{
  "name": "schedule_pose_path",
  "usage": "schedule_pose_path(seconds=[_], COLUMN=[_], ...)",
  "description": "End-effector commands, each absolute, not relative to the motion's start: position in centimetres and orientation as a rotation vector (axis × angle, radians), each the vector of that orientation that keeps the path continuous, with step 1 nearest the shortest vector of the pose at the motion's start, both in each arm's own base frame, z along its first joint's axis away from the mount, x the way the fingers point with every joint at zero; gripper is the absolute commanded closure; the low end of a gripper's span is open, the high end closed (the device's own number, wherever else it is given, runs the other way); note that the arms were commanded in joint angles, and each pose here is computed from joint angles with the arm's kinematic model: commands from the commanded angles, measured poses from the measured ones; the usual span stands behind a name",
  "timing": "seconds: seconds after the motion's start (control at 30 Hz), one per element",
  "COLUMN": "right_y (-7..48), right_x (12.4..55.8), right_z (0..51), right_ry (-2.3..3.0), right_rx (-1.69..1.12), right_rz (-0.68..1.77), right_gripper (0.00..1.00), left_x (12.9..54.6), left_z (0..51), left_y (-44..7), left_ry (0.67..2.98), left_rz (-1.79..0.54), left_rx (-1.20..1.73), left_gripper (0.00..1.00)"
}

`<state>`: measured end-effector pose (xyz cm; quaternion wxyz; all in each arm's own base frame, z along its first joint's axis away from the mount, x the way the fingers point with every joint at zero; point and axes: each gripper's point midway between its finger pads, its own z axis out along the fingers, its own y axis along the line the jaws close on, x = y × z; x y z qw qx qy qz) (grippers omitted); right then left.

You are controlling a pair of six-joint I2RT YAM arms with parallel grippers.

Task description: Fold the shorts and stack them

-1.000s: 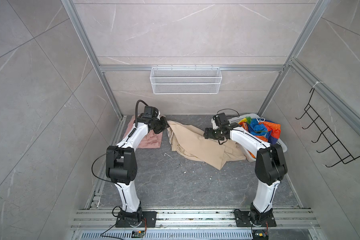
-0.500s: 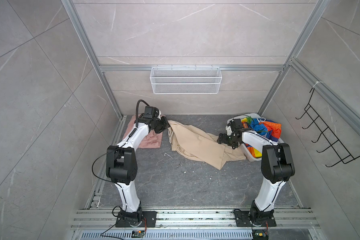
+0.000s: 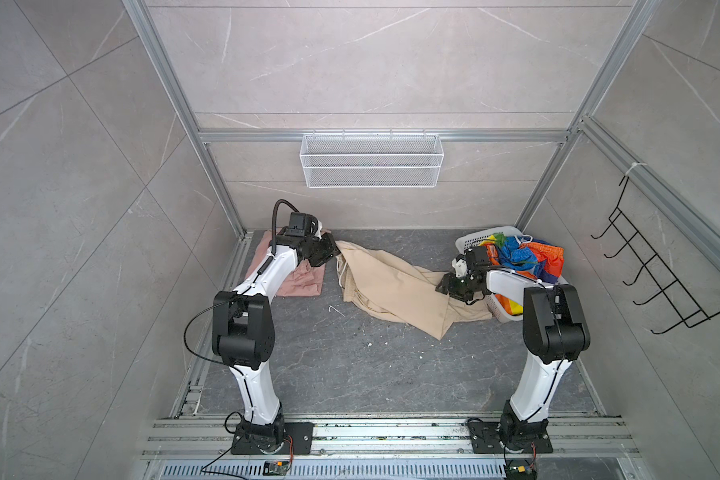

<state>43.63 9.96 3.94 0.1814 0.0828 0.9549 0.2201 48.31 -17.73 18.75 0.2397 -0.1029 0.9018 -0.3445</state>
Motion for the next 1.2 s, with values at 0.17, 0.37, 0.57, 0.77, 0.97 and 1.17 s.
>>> schedule_pose_path(seconds=[0.17, 0.37, 0.57, 0.77, 0.97, 1.17], right_y=[10.5, 9.3, 5.2, 2.7, 2.8, 3.9], right_x=[43.6, 44.7, 46.7, 44.8, 37.0, 29.2], right_z=[5.3, 12.2, 24.6, 39.2, 51.2, 59.7], right_ry=[2.654, 2.529, 2.284, 2.051, 1.812, 1.574], right_rx=[0.241, 0.278, 0.378, 0.3, 0.159, 0.062], right_rz=[0.664, 0.65, 0.646, 0.633, 0.599, 0.604], right_gripper=[0.82, 1.0, 1.0, 1.0, 1.0, 1.0], left_x=[48.4, 48.6, 49.7, 48.6, 42.1, 32.3], left_z=[21.1, 22.1, 25.5, 32.7, 44.6, 54.9], left_y=[-18.1, -17.8, -16.2, -15.8, -15.5, -17.8], left_ry=[2.413, 2.397, 2.341, 2.22, 1.945, 1.64], left_rz=[-0.963, -0.948, -0.882, -0.843, -0.866, -0.992], left_rx=[-0.214, -0.202, -0.188, -0.08, 0.056, 0.241], left_gripper=[1.0, 1.0, 1.0, 1.0, 1.0, 1.0])
